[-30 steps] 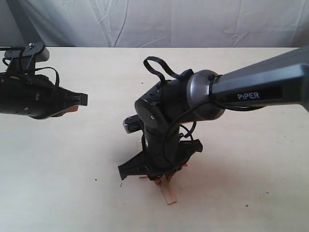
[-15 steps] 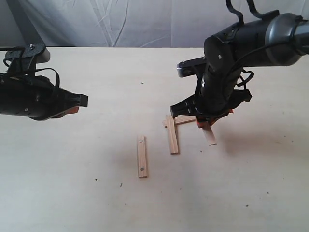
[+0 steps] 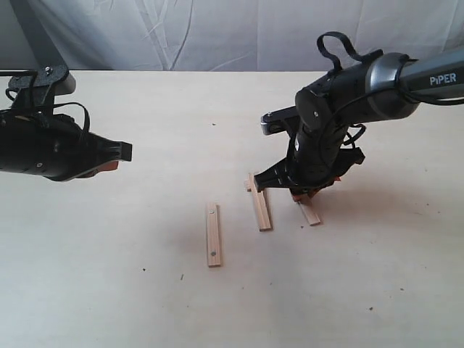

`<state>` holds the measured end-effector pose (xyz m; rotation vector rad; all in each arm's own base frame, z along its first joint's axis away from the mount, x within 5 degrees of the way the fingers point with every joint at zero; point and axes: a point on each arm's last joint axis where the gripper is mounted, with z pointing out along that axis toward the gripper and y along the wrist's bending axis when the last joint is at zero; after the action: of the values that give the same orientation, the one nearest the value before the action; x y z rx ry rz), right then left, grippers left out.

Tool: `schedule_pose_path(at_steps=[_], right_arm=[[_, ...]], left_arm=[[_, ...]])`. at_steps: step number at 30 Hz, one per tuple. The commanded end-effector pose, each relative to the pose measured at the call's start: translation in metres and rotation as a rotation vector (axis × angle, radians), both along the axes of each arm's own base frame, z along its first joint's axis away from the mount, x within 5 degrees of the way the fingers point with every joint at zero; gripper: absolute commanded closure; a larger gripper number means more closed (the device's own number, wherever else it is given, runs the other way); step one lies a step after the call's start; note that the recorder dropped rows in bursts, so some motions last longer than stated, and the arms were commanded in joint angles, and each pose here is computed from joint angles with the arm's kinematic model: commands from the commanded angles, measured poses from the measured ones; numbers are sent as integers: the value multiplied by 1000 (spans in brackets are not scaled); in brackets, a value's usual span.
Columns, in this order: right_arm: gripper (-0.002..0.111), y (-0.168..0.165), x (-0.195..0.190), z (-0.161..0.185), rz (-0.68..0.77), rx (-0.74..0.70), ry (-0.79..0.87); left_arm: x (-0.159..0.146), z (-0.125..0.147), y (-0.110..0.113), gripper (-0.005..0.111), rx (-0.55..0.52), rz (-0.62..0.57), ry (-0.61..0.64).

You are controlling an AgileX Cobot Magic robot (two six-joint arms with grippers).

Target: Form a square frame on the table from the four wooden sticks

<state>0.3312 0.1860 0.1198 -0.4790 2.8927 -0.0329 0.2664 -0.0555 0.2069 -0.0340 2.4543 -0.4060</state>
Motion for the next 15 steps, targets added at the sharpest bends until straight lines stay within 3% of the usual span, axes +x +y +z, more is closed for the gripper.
schedule_pose_path(at_steps=[1, 10, 15], right_arm=[[108, -2, 3, 2, 17, -8, -21], [108, -4, 8, 31, 54, -14, -117], [108, -3, 10, 19, 68, -29, -113]], left_arm=[[-2, 1, 0, 107, -2, 1, -6], [-1, 2, 0, 107, -1, 4, -9], [-1, 2, 0, 107, 0, 2, -10]])
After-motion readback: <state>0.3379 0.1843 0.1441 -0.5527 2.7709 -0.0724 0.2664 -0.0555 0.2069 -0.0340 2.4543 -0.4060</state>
